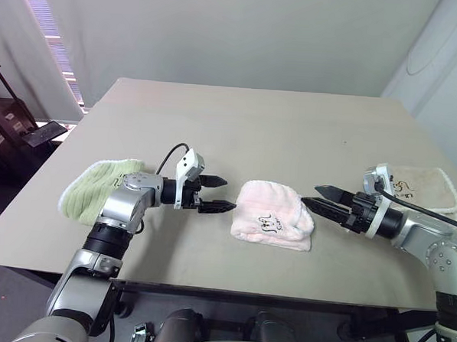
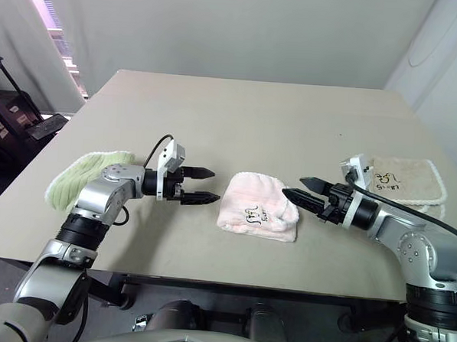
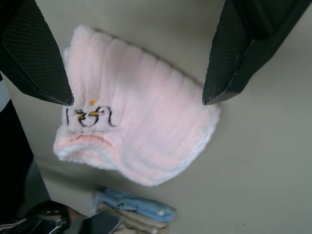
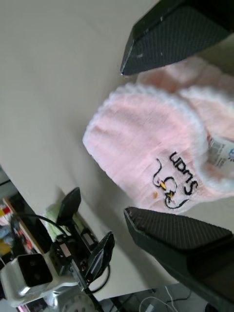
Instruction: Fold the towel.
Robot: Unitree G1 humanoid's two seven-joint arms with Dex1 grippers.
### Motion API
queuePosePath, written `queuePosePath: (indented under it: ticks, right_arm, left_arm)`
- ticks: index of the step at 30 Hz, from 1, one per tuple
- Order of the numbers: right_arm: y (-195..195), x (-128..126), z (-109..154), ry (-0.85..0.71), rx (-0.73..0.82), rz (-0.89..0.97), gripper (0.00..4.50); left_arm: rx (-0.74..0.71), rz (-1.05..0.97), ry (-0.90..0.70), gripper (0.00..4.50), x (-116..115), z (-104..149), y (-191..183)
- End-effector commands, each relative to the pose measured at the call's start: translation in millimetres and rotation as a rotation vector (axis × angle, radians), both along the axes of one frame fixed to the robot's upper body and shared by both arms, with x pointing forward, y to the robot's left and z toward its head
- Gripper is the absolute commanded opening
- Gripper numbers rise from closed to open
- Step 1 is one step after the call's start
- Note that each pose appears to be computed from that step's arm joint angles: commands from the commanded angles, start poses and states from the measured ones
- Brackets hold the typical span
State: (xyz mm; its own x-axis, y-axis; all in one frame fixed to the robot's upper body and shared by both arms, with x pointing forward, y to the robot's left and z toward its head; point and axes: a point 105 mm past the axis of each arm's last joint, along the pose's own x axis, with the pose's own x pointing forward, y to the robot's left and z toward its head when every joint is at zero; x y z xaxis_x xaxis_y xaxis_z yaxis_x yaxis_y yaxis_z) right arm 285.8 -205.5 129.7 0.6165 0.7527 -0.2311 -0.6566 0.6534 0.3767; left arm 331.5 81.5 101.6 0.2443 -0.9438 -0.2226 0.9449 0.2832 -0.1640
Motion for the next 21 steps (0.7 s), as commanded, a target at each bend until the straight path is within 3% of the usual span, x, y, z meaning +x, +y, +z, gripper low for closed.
queuePosePath:
  ticks: [1,5,9,13,16,21]
  right_arm:
    - [-1.1,-3.8,5.7,0.076,0.044,0.025,4.48]
    - [0.3,0.8,-0.8,0.156,0.089,-0.004,4.48]
    - [5.5,-5.5,-6.0,0.237,0.124,0.019,4.48]
    - [-9.1,-3.7,-10.5,0.430,0.249,-0.030,4.48]
    - [-17.6,-8.6,-20.9,0.561,0.259,-0.052,4.48]
    - [-23.0,-5.8,-25.4,0.589,0.240,-0.065,4.48]
  left_arm:
    - [0.037,0.047,0.071,4.50,3.8,5.7,3.0]
    - [0.017,0.077,0.324,4.50,-2.6,-7.5,-3.9]
    - [0.009,0.076,0.374,4.50,-10.4,-11.7,-11.8]
    - [-0.022,0.078,0.428,4.50,-14.5,-10.4,-13.9]
    - [-0.022,0.074,0.423,4.50,-18.0,-10.4,-14.6]
    - [-0.018,0.078,0.432,4.50,-22.9,-12.3,-13.8]
